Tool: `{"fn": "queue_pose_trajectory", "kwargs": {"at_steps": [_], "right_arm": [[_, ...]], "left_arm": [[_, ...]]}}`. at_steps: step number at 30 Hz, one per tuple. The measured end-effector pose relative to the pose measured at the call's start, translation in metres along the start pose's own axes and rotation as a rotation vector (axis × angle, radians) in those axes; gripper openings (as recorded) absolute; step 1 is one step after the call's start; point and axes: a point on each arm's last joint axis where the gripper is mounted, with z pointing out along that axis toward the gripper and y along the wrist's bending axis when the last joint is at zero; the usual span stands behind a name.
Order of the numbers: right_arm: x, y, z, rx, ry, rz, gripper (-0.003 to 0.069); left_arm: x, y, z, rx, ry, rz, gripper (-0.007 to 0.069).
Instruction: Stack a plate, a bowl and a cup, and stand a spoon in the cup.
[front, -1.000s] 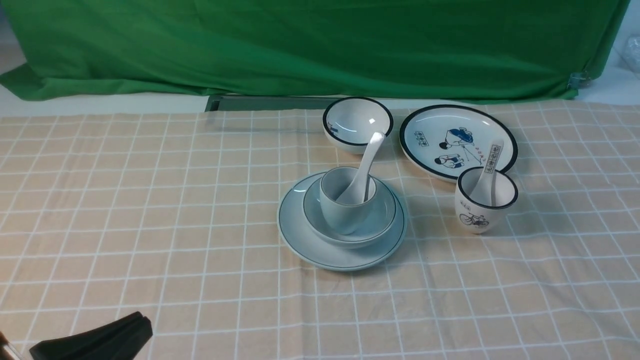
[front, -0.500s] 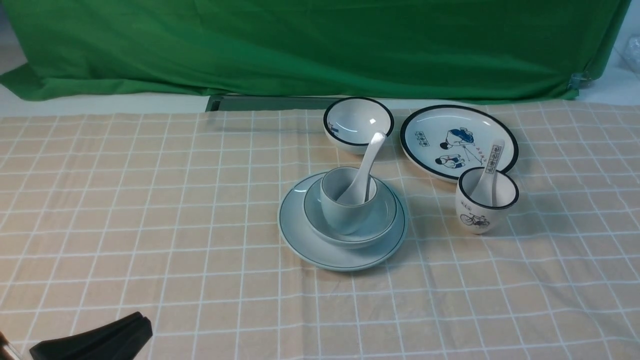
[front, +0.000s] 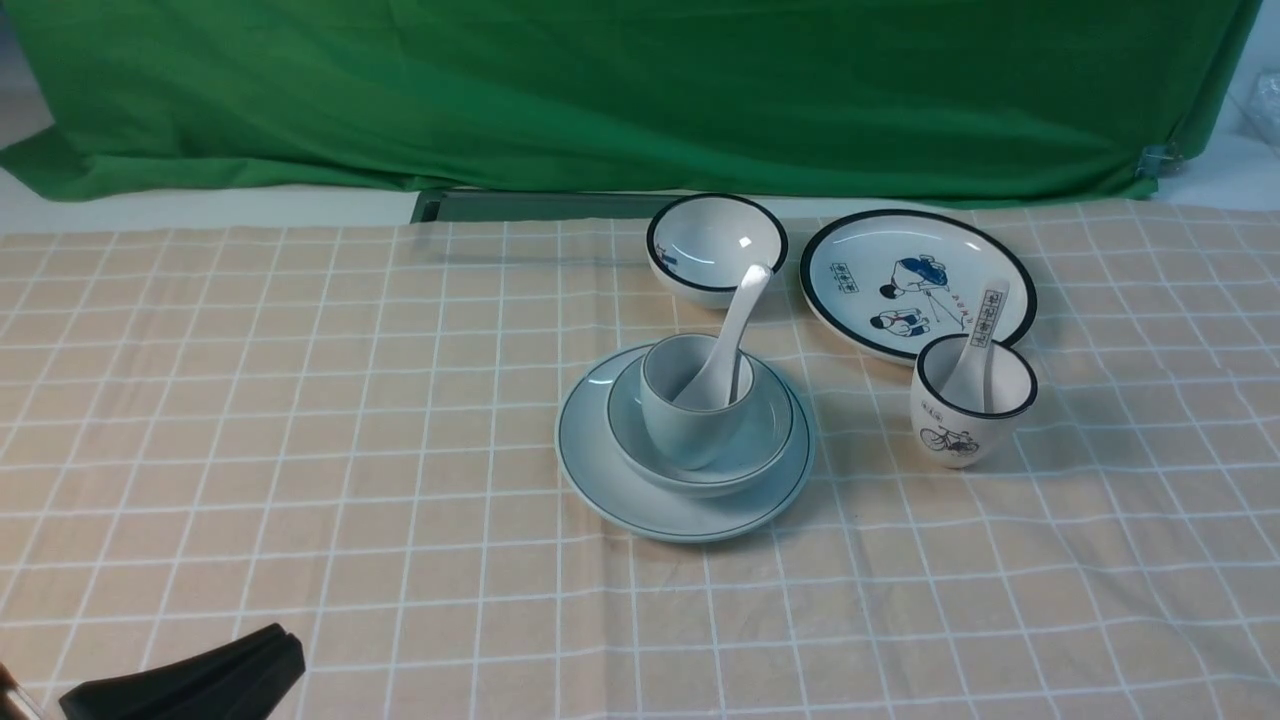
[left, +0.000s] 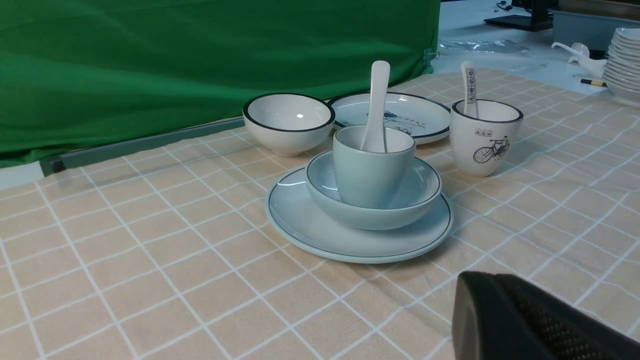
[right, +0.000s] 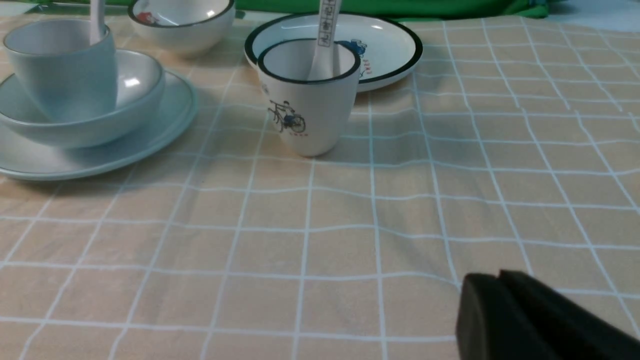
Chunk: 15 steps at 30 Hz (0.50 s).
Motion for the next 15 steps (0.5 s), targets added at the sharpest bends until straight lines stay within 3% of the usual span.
{"fn": "queue_pose_trajectory", "kwargs": {"at_steps": [11, 15], "right_arm": [[0.000, 0.000, 0.000, 0.000, 0.000, 0.001, 0.0090], [0.000, 0.000, 0.000, 0.000, 0.000, 0.001, 0.0094]], "left_arm": [[-0.001, 0.000, 0.000, 0.003, -0.010, 0.020, 0.0010], [-0.012, 0.007, -0.006, -0.039, -0.136, -0.001, 0.0010]]}}
